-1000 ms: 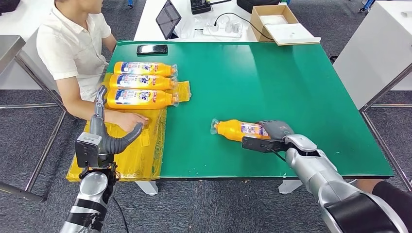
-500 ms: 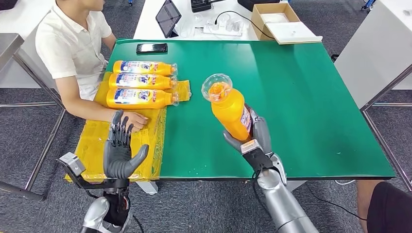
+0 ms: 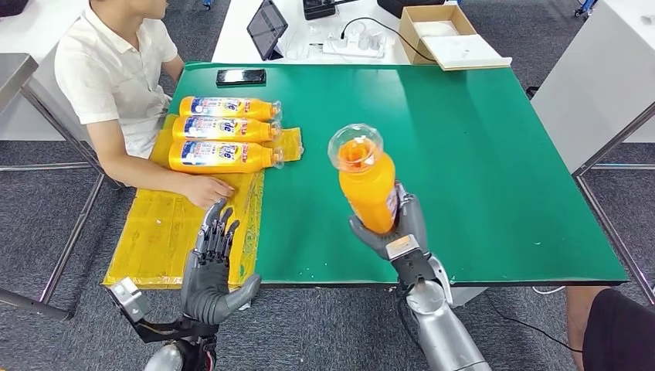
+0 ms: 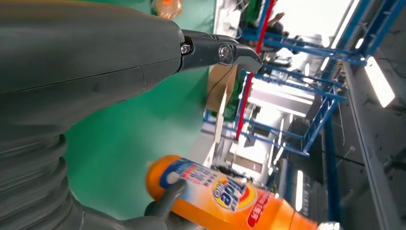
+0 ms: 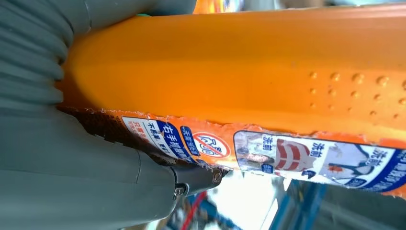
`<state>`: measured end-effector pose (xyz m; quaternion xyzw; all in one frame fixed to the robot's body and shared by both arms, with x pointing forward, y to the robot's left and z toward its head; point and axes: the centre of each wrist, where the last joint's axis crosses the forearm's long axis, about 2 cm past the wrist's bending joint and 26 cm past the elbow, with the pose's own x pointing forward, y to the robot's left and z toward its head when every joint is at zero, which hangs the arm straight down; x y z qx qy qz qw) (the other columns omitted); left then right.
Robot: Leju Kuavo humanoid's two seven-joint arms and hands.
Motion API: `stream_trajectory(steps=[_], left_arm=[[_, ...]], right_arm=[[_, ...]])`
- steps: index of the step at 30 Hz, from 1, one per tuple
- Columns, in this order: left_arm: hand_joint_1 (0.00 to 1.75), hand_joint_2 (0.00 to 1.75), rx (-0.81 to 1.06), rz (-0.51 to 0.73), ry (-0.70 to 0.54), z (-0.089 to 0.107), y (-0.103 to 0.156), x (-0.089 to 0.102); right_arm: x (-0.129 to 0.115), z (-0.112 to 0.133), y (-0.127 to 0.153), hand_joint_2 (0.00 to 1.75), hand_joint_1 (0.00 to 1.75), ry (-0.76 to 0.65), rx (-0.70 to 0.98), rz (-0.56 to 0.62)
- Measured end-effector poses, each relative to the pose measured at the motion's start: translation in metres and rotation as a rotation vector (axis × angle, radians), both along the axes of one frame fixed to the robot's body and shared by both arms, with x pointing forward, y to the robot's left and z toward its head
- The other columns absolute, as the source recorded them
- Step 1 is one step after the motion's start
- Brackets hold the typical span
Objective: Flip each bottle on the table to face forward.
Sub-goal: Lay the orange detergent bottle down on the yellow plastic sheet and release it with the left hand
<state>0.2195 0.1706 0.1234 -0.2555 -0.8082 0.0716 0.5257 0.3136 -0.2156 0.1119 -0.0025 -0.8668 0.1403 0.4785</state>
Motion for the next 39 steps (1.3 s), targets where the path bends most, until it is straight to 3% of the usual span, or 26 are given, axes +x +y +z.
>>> stream_trajectory(steps=[6,10,26,39], left_arm=[[0.00,1.75,0.017,-0.068,0.001,0.003,-0.012,0.010],[0.00,1.75,0.022,-0.103,0.024,0.001,-0.018,0.015],[0.00,1.75,0.065,-0.087,0.022,-0.002,-0.029,0.024],[0.00,1.75,0.062,-0.133,-0.003,0.000,-0.037,0.021]], right_arm=[[-0.015,-0.017,0.054,1.75,1.75,0.088,-0.010,0.231],[-0.022,-0.023,0.075,1.75,1.75,0.114,-0.014,0.302],[-0.032,-0.031,0.099,1.75,1.75,0.165,0.008,0.431],[-0.035,-0.041,0.100,1.75,1.75,0.212,0.044,0.450]])
